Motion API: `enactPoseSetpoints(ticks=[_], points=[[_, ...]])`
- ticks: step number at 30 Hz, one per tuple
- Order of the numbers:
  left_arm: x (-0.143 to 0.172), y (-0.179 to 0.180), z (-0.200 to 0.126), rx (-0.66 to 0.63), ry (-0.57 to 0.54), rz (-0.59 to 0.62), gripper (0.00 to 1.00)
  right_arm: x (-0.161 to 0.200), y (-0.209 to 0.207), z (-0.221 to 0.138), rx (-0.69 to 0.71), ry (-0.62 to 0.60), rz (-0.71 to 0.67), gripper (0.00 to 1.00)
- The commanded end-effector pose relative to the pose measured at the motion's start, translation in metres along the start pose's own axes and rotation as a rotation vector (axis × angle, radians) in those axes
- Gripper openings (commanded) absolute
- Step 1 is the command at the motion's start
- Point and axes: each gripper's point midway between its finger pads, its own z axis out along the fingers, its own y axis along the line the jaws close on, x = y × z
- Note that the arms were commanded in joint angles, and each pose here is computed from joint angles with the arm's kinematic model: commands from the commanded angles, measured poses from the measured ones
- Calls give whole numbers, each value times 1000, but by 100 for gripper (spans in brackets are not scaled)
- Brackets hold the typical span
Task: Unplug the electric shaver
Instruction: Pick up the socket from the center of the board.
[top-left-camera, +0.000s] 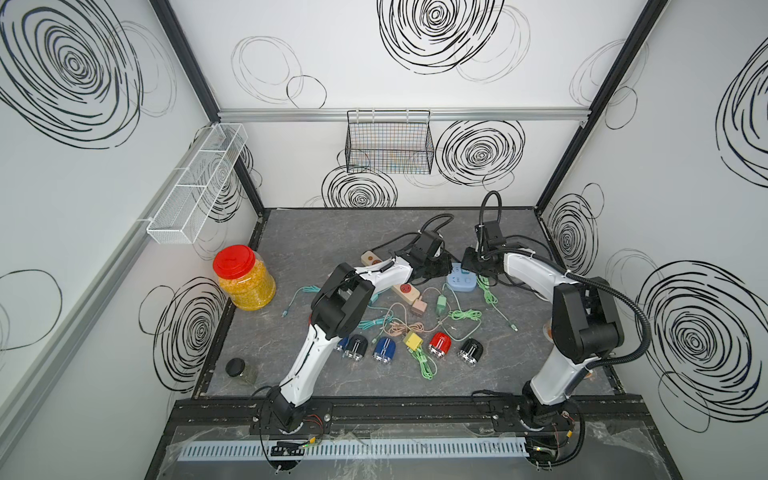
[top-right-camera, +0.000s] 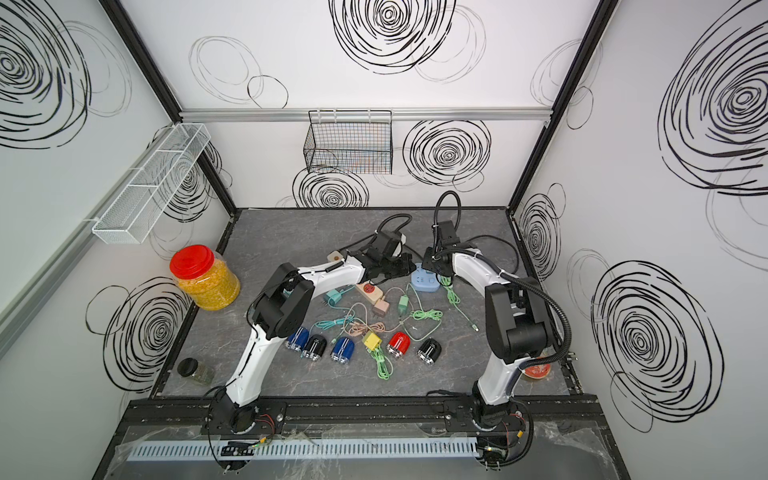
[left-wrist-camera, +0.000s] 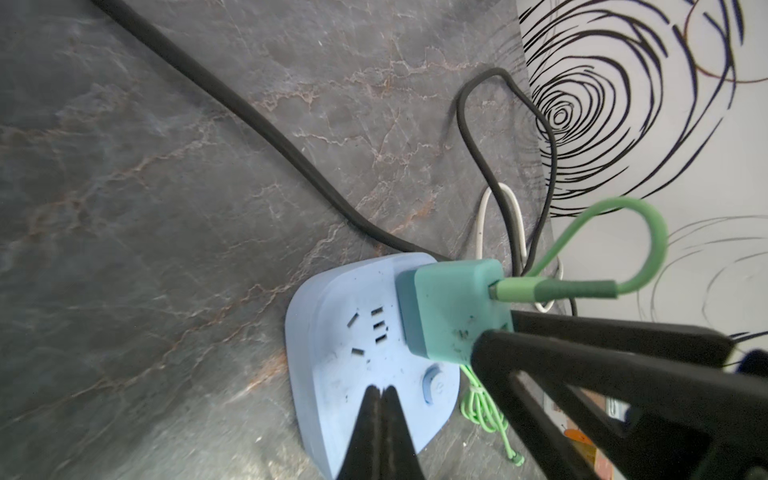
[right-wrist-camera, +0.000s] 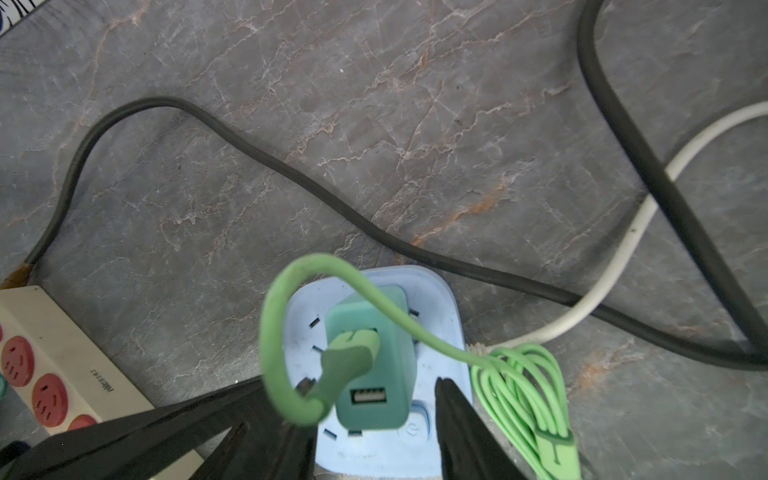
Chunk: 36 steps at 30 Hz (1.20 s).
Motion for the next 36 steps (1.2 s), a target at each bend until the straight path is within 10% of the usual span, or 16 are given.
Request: enactPoseSetpoints(ticks=[1, 15, 36], points=[[-5, -4, 6, 62, -22, -30, 0, -10, 5, -1, 7, -20, -22, 47], [8, 5, 21, 135, 13, -125, 0, -12, 8, 12, 37, -18, -49, 33], [24, 43, 30, 8, 33, -196, 0, -14, 3, 17, 130, -63, -112, 40]])
